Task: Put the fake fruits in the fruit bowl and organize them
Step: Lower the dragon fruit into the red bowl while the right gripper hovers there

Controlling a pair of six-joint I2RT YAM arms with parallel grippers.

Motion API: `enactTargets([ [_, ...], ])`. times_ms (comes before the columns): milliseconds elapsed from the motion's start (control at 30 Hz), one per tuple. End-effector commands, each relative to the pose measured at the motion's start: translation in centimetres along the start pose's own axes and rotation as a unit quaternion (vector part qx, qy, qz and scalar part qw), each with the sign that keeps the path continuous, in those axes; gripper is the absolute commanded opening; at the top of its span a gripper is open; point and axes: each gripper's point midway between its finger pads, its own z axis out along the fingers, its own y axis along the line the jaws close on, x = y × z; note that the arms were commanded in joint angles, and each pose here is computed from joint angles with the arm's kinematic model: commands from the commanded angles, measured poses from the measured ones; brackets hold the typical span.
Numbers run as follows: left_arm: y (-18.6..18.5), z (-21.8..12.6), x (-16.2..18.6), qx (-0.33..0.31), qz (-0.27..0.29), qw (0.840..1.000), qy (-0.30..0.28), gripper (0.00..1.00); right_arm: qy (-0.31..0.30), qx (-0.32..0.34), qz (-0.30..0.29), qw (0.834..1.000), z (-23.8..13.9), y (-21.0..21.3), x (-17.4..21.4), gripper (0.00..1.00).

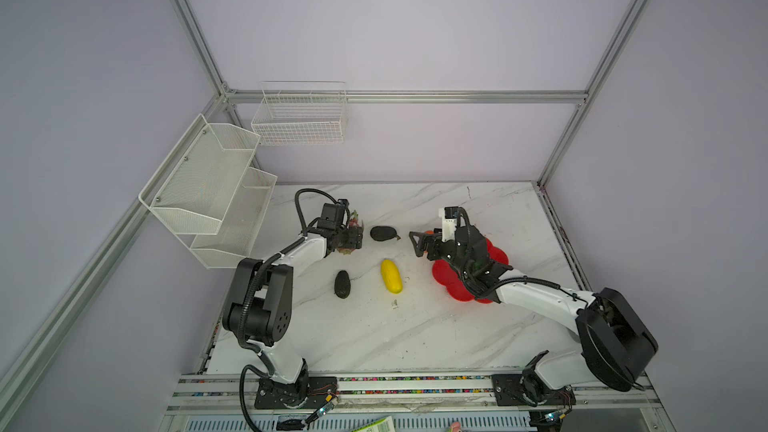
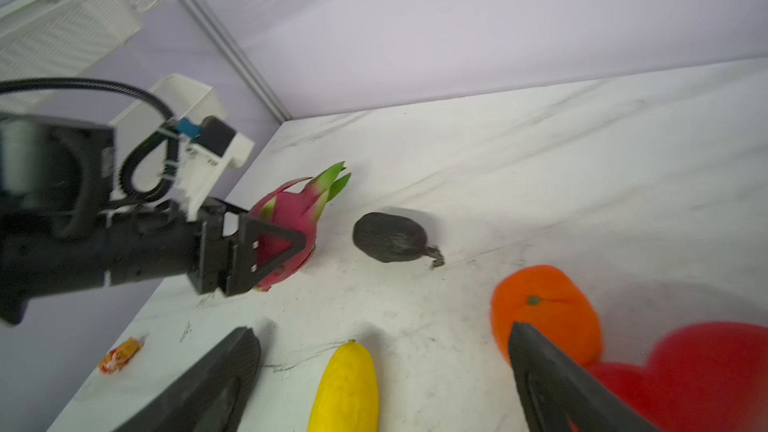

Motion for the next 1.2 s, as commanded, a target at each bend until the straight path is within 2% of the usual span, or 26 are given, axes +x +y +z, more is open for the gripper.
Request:
enactTargets([
  [0, -8.5, -5.4, -7.9, 0.088, 0.062, 0.988, -0.107, 0.70, 0.037, 0.070, 0.063, 0.995, -3.3, -4.6, 1.3, 0.97],
  [167, -21.5, -7.1, -7.0, 0.244, 0.116, 0.958, -0.094, 0.70, 0.021, 0.132, 0.136, 0.982, -9.5, -8.6, 1.7, 0.97],
  [300, -29.3, -7.7, -5.5, 0.304, 0.157, 0.936, -0.085, 0.70, 0.023, 0.139, 0.176, 0.974, -12.6, -8.9, 3.0, 0.97],
  [400, -33.0, -7.3, -4.4, 0.325, 0.172, 0.927, -0.073, 0.70, 0.019, 0.139, 0.184, 0.973, -14.4, -8.8, 3.3, 0.97],
  [567, -36.0, -5.1, -2.3, 0.327, 0.182, 0.926, -0.049, 0.70, -0.011, 0.138, 0.182, 0.974, -17.2, -8.4, 2.2, 0.97],
  [700, -37.6, -3.9, -0.6, 0.335, 0.197, 0.921, -0.034, 0.72, -0.005, 0.138, 0.172, 0.975, -17.7, -8.3, 2.4, 0.97],
  [867, -38.4, -2.3, 0.9, 0.327, 0.208, 0.921, -0.023, 0.74, -0.010, 0.133, 0.169, 0.977, -17.8, -8.2, 2.3, 0.97],
  [1167, -39.0, -1.6, 1.7, 0.318, 0.223, 0.921, -0.024, 0.90, -0.009, 0.133, 0.162, 0.978, -17.8, -8.2, 2.3, 0.97],
])
